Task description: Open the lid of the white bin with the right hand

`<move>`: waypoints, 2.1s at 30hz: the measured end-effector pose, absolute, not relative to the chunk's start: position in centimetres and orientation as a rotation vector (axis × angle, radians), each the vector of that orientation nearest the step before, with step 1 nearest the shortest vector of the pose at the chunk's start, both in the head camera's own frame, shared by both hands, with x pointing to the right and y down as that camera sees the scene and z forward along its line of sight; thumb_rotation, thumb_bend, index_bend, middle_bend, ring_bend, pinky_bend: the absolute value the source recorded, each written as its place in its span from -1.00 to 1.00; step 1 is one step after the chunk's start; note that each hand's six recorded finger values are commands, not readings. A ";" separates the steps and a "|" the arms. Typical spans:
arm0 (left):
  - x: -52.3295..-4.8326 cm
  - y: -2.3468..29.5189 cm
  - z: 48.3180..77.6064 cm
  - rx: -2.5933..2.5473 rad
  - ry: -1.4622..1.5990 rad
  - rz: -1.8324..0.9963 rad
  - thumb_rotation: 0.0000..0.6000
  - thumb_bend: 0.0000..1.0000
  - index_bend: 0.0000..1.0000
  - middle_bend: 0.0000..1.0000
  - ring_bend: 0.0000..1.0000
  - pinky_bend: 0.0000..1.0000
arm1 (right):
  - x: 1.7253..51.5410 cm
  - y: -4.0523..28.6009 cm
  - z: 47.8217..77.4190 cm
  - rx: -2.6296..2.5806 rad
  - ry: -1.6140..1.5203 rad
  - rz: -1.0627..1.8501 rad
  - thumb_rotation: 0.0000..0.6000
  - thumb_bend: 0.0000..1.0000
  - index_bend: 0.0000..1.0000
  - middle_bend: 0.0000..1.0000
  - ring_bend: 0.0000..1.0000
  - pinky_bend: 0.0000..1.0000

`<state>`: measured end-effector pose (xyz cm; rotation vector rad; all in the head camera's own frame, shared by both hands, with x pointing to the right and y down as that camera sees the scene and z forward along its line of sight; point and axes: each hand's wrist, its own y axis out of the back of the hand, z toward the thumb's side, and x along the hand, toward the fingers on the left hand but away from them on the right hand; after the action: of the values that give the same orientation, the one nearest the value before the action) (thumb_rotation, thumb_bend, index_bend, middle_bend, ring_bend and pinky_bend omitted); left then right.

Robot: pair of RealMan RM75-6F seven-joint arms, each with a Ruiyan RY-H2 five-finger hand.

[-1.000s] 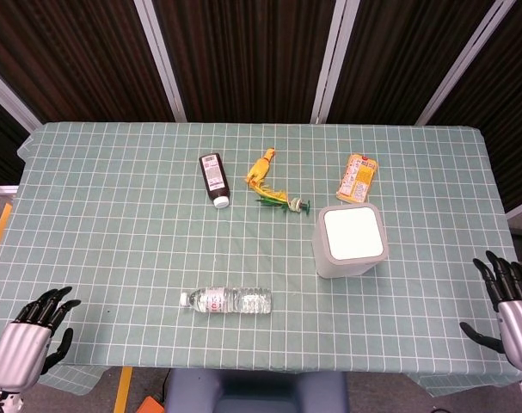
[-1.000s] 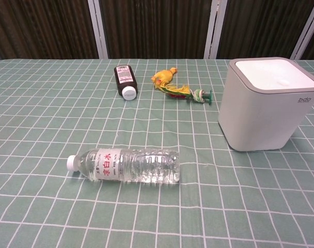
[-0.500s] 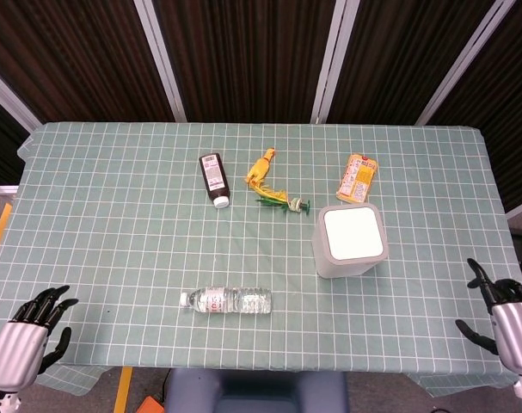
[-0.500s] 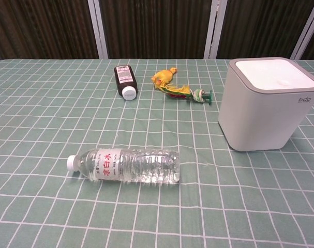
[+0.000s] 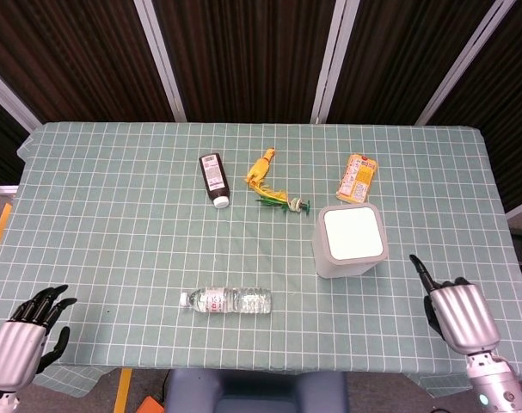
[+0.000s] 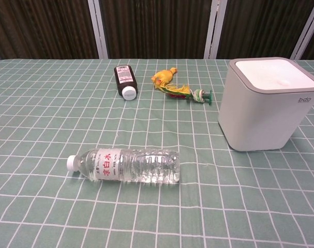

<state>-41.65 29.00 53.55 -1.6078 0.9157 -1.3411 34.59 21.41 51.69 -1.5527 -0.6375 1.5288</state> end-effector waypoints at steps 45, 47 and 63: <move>-41.5 29.1 53.7 -1.612 0.902 -1.339 1.00 0.01 -0.44 -0.69 -0.68 -0.35 | 29.4 18.9 59.7 -1.735 -0.522 1.623 1.00 0.70 -0.95 0.51 0.58 0.35; -41.5 29.1 53.7 -1.612 0.902 -1.340 1.00 0.01 -0.44 -0.69 -0.68 -0.35 | 29.4 18.7 59.4 -1.733 -0.538 1.614 1.00 0.70 -0.99 0.51 0.58 0.35; -41.4 29.1 53.8 -1.616 0.897 -1.340 1.00 0.01 -0.44 -0.68 -0.67 -0.35 | 31.9 16.5 52.3 -1.605 -0.881 1.424 1.00 0.41 -1.00 0.39 0.38 0.29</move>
<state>-41.38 29.08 53.82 -1.6160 0.8970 -1.3401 31.86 16.50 52.28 -1.6054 -0.8814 1.4244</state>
